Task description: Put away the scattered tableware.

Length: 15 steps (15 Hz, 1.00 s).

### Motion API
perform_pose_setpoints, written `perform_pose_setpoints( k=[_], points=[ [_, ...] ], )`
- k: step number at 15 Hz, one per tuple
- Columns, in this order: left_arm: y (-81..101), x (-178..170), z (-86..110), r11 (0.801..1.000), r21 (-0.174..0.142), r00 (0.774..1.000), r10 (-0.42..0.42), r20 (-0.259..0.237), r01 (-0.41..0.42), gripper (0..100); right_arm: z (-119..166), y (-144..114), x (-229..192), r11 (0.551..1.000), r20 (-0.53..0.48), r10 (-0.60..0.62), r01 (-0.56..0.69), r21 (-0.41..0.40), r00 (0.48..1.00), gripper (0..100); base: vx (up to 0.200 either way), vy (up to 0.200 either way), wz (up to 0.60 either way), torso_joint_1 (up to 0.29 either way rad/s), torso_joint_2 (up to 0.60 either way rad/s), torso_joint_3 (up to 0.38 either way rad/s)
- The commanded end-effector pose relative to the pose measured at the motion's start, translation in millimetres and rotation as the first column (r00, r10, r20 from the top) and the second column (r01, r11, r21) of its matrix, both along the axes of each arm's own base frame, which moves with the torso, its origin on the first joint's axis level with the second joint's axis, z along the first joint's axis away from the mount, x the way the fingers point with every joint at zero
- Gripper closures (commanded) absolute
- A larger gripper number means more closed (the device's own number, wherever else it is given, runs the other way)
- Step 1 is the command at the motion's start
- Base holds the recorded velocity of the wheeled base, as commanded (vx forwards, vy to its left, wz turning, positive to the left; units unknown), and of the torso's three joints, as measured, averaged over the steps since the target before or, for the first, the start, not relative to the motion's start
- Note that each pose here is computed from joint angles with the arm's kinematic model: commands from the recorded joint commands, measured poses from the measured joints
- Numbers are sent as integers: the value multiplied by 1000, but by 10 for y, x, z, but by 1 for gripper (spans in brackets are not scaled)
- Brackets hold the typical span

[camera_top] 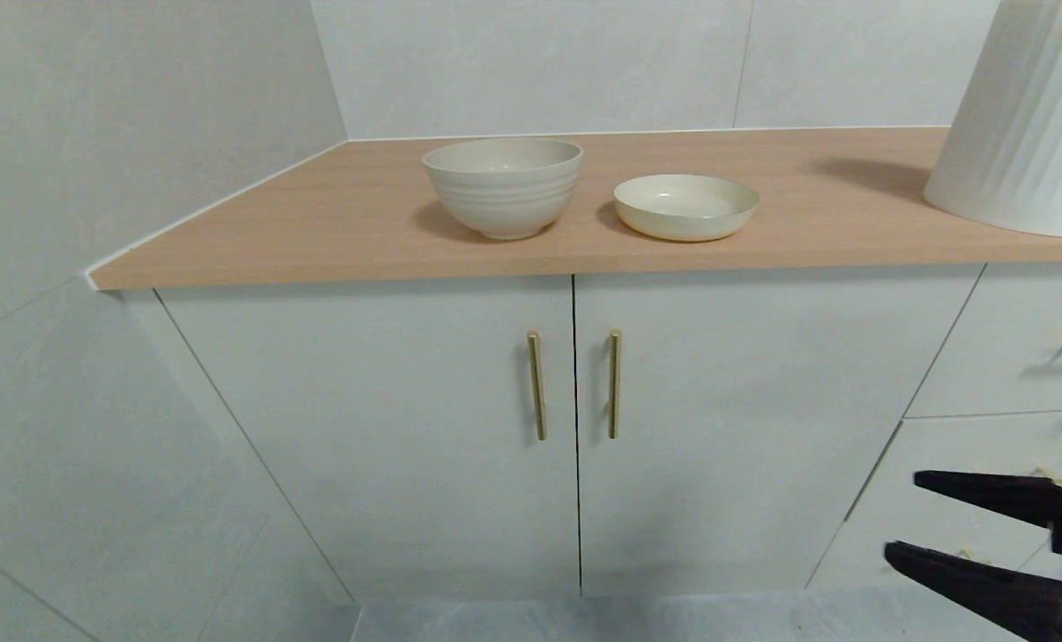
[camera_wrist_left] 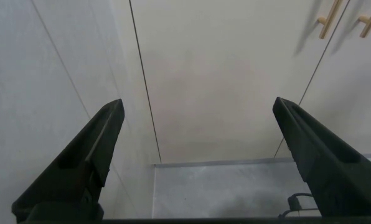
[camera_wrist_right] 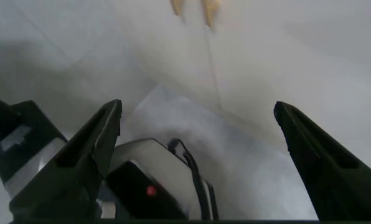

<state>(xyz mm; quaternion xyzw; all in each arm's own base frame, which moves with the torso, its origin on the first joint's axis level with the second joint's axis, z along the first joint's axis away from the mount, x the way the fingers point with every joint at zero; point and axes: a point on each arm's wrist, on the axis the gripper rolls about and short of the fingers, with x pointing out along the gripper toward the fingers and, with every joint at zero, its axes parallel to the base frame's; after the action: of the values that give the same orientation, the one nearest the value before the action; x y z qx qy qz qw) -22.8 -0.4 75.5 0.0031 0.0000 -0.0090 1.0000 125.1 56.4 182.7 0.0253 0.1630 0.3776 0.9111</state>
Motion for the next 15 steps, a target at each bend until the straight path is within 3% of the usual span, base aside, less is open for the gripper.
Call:
perform_pose_setpoints(
  k=[1,11,15],
  points=[
    [0,0,0,1000,1,1000,0,0,0,0,-163,341,453,996,-77,81,-84,-29,994,0,0,0,0,0,0,0],
    [0,0,0,1000,1,1000,0,0,0,0,-72,562,728,993,-45,119,-120,-17,992,0,0,0,0,0,0,0],
    [0,0,0,1000,1,1000,0,0,0,0,0,765,1032,990,-18,138,-138,-9,990,0,0,0,0,0,0,0]
  ],
)
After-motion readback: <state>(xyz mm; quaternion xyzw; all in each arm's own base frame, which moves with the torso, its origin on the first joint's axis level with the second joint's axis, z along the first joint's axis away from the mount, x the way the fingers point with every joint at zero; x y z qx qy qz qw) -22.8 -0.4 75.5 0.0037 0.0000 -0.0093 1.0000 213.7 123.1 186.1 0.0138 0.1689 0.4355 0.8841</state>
